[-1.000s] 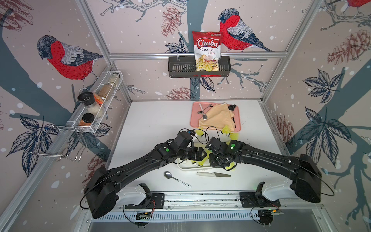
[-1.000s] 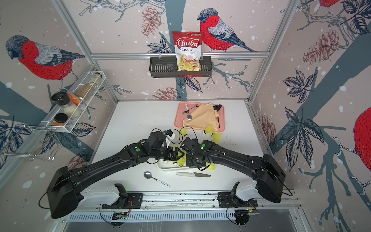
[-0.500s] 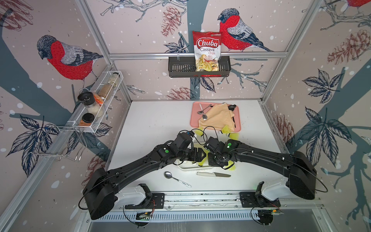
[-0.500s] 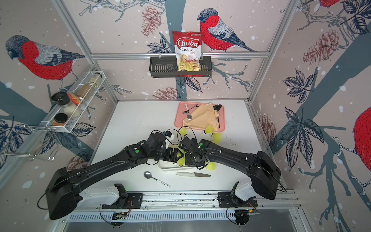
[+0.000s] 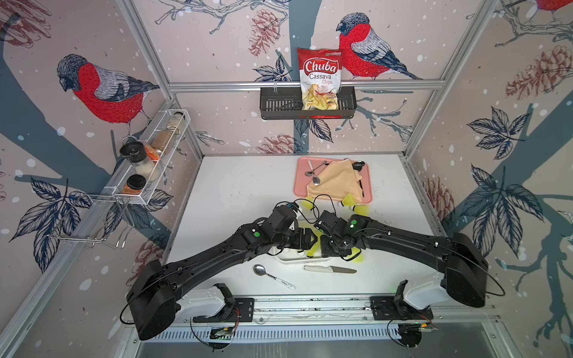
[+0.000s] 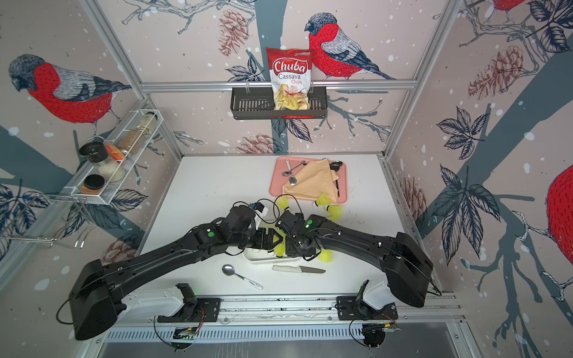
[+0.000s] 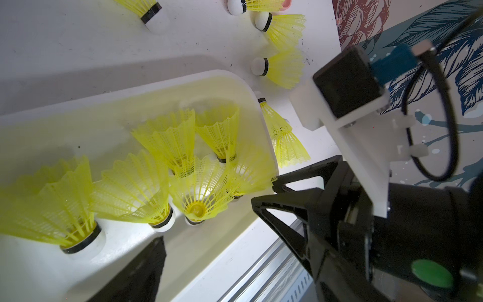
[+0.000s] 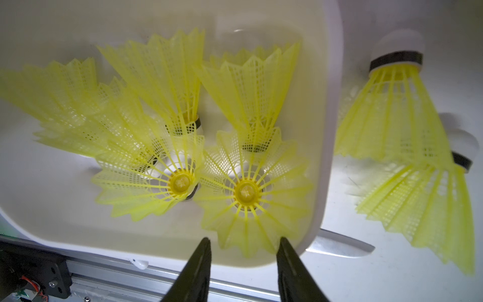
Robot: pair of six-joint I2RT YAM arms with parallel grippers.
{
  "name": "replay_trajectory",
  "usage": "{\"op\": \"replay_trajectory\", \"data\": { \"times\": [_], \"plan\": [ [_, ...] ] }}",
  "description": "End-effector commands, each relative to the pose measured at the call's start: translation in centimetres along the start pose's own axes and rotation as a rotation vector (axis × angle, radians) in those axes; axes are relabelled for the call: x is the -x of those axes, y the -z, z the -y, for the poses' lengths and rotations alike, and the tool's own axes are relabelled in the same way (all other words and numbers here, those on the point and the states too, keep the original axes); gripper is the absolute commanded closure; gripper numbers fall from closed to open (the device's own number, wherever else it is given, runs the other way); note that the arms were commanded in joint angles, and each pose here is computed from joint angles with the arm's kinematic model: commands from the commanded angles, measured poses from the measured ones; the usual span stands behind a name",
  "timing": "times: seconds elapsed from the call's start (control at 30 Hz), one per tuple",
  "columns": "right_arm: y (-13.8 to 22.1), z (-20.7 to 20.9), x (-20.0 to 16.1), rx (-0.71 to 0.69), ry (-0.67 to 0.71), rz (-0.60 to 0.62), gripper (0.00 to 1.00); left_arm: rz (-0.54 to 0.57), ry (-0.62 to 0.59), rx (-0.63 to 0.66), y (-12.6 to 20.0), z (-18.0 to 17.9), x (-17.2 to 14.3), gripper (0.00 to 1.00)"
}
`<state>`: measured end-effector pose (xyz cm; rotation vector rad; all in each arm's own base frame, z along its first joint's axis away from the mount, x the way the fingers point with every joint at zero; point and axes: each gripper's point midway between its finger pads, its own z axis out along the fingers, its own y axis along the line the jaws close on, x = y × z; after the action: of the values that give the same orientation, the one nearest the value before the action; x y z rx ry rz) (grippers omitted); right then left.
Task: Put the shuttlecocks into the storage box
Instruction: Place the shuttlecock in the storage box.
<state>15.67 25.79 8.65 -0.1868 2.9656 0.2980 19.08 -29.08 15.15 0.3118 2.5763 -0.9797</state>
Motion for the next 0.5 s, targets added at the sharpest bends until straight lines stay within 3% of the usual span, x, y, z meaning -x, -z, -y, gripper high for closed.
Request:
{"op": "replay_trajectory", "data": {
  "times": [0.0, 0.47],
  "plan": [
    [0.8, 0.1, 0.0, -0.011, 0.016, 0.012, 0.56, 0.012, -0.003, -0.009, 0.1, 0.2, 0.1, 0.12],
    [3.9, 0.2, 1.4, -0.006, 0.007, 0.070, 0.54, 0.064, 0.026, 0.018, 1.1, 0.3, 1.4, 0.12]
  ]
}}
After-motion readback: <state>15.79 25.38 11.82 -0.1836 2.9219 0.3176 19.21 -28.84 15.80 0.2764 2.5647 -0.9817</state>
